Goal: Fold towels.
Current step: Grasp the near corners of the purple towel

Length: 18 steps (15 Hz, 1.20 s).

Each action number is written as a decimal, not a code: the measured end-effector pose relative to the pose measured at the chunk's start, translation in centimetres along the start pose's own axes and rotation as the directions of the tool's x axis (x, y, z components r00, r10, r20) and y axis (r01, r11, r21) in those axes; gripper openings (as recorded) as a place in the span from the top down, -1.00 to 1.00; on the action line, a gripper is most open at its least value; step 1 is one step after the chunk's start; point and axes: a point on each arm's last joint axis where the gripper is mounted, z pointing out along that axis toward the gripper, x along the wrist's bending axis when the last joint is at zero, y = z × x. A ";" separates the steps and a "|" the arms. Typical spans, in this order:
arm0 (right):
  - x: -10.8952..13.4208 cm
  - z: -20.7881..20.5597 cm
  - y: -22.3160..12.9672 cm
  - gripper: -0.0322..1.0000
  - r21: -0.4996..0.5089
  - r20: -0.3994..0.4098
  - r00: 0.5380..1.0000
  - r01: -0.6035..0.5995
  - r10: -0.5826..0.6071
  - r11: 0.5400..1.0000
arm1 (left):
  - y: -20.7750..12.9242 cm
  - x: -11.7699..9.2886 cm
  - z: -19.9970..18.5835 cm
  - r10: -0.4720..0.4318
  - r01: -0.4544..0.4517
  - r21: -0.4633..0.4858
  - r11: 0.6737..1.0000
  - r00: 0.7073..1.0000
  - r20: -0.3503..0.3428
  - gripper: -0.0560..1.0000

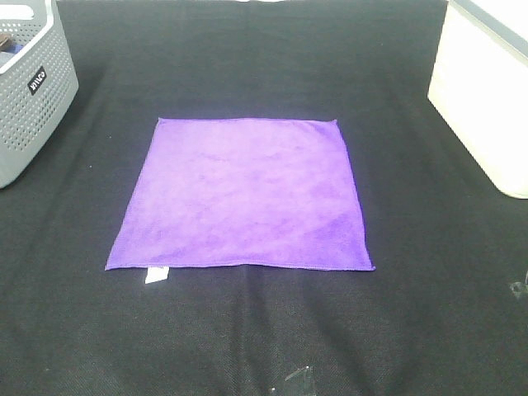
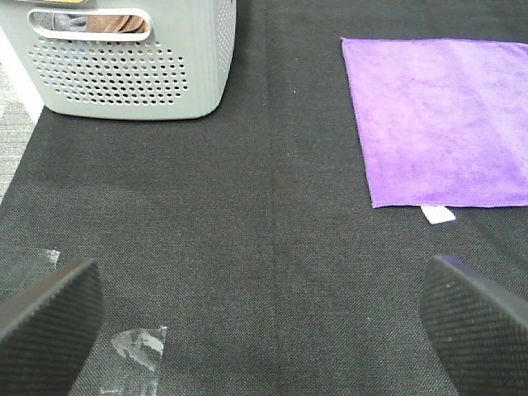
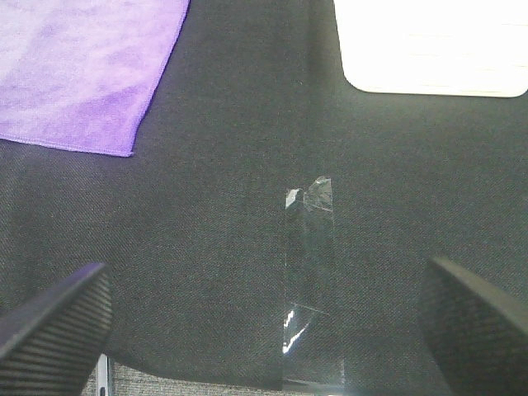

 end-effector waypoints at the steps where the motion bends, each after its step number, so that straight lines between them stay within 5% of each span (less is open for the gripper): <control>1: 0.0 0.0 0.0 -0.92 0.000 0.000 1.000 0.000 0.000 1.000 | 0.0 0.0 0.0 0.000 0.000 0.000 1.000 1.000 0.000 -0.99; 18: 0.0 0.0 0.0 -0.92 0.000 0.000 1.000 0.000 0.000 1.000 | 0.0 0.0 0.0 0.000 0.000 0.000 1.000 1.000 0.000 -0.99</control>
